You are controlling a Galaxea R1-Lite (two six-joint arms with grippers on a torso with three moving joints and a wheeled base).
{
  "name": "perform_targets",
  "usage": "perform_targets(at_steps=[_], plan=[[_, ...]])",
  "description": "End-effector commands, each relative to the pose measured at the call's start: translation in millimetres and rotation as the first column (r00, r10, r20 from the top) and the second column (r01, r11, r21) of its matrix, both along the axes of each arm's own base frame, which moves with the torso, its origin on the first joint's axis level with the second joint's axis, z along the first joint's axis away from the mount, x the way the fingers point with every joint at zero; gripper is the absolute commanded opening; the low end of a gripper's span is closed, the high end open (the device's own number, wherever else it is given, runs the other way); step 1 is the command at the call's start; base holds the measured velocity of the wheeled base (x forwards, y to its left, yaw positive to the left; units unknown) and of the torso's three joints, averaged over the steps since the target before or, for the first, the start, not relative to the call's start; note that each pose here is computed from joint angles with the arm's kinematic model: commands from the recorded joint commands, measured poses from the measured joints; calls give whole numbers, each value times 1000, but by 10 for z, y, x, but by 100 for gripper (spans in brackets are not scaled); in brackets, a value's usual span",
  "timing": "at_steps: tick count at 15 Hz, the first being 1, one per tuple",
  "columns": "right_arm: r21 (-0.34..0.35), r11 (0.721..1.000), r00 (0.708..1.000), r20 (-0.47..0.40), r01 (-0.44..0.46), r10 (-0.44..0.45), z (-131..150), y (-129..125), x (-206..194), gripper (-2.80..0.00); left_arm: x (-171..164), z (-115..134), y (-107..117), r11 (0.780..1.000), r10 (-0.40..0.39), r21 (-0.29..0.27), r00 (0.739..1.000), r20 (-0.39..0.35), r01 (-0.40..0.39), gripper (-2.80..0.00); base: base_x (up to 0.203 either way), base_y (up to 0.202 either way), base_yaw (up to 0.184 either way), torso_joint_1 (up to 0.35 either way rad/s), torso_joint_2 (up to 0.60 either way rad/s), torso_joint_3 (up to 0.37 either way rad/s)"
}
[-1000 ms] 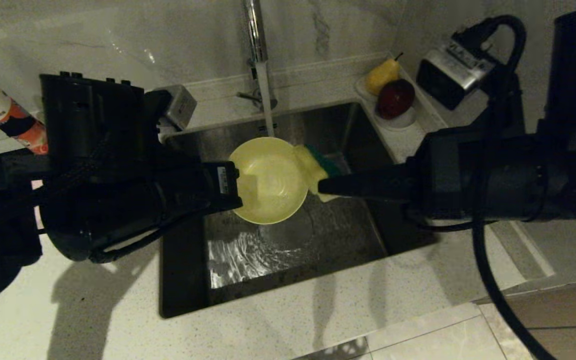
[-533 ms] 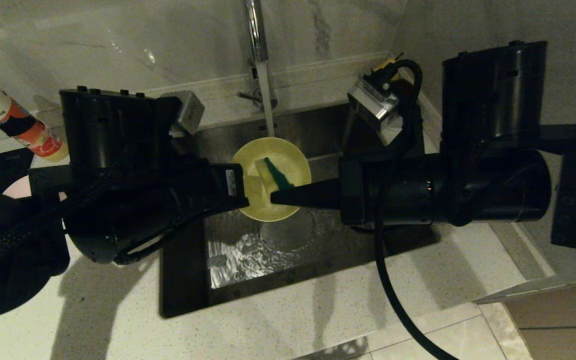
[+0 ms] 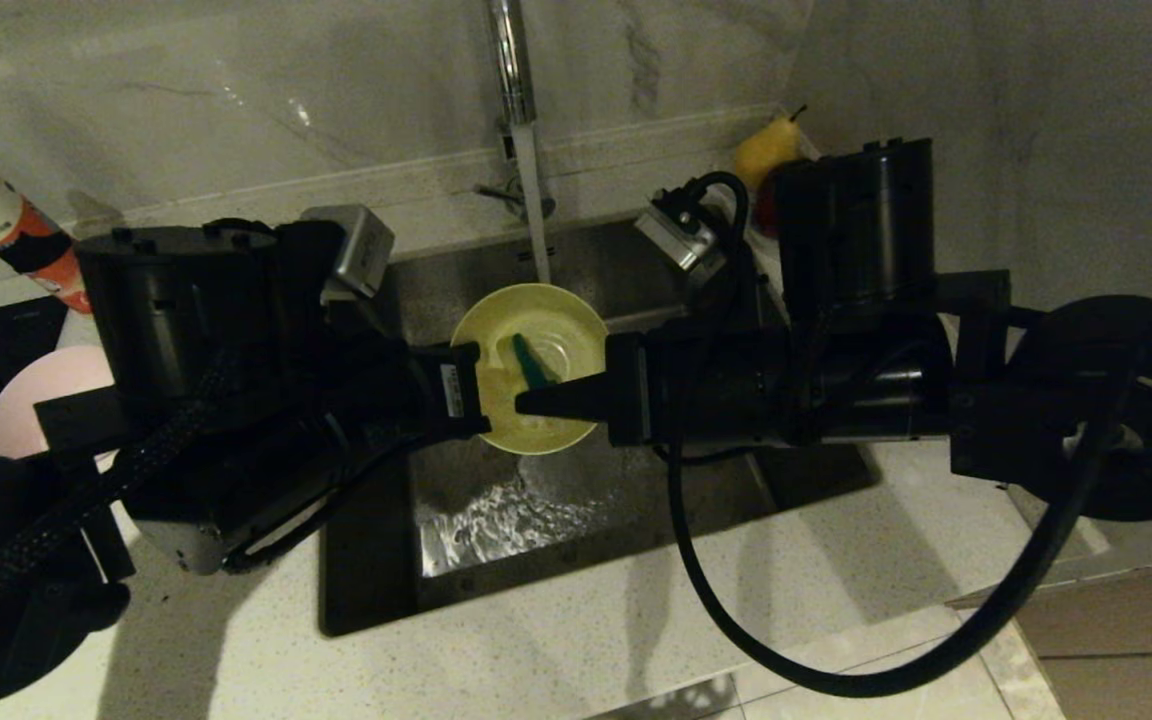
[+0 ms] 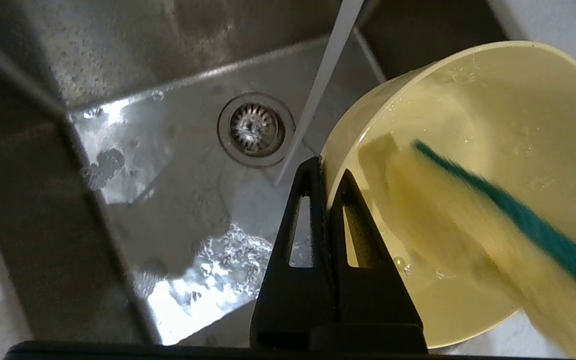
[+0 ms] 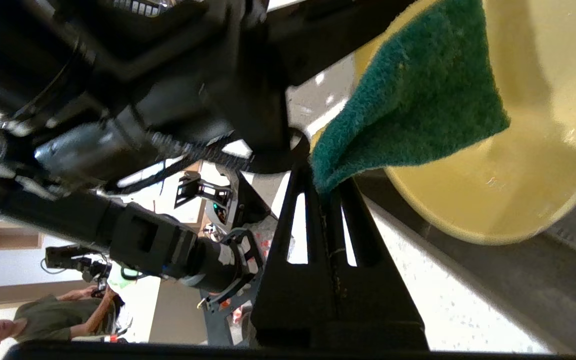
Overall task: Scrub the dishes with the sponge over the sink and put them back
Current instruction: Wipe the bowl
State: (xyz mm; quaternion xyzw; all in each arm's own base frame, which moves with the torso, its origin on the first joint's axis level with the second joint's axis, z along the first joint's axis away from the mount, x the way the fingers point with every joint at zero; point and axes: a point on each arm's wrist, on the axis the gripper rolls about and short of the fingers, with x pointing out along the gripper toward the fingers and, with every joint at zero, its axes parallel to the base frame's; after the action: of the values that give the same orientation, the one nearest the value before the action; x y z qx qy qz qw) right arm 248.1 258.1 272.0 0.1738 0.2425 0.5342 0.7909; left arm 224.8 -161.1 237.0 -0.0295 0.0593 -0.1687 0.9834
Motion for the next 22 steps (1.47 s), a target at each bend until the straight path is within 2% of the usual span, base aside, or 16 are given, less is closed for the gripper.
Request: perform_targets(at_steps=[1, 2, 4, 7, 10, 16, 22], plan=[[-5, 1000, 1000, -7, 6, -6, -42, 46, 46, -280, -52, -50, 40, 999, -2, 35, 1000, -2, 3, -280, 0, 0, 0, 0, 0, 0], [-5, 1000, 1000, -6, 7, -7, -41, 46, 46, -280, -66, -83, 47, 998, -7, 57, 1000, -1, 7, -280, 0, 0, 0, 0, 0, 0], [-4, 1000, 1000, -3, 7, -7, -31, 49, 49, -280, -74, -99, 46, 998, -13, 55, 999, 36, 11, -280, 0, 0, 0, 0, 0, 0], [19, 1000, 1000, 19, 7, -7, 82, 49, 47, -280, -110, -175, 24, 995, -37, 95, 997, 68, 31, -280, 0, 0, 0, 0, 0, 0], [15, 1000, 1000, 16, 10, -10, 148, 4, 19, -280, -128, -210, 29, 995, -38, 98, 997, 62, 32, -280, 0, 0, 0, 0, 0, 0], [-1, 1000, 1000, 0, 17, -17, 166, -91, -49, -280, -155, -243, 57, 995, -31, 95, 998, 52, 26, -280, 0, 0, 0, 0, 0, 0], [-41, 999, 999, -31, 28, -30, 39, -159, -114, -280, -98, -144, 76, 999, -3, 51, 994, 105, -2, -280, 0, 0, 0, 0, 0, 0]])
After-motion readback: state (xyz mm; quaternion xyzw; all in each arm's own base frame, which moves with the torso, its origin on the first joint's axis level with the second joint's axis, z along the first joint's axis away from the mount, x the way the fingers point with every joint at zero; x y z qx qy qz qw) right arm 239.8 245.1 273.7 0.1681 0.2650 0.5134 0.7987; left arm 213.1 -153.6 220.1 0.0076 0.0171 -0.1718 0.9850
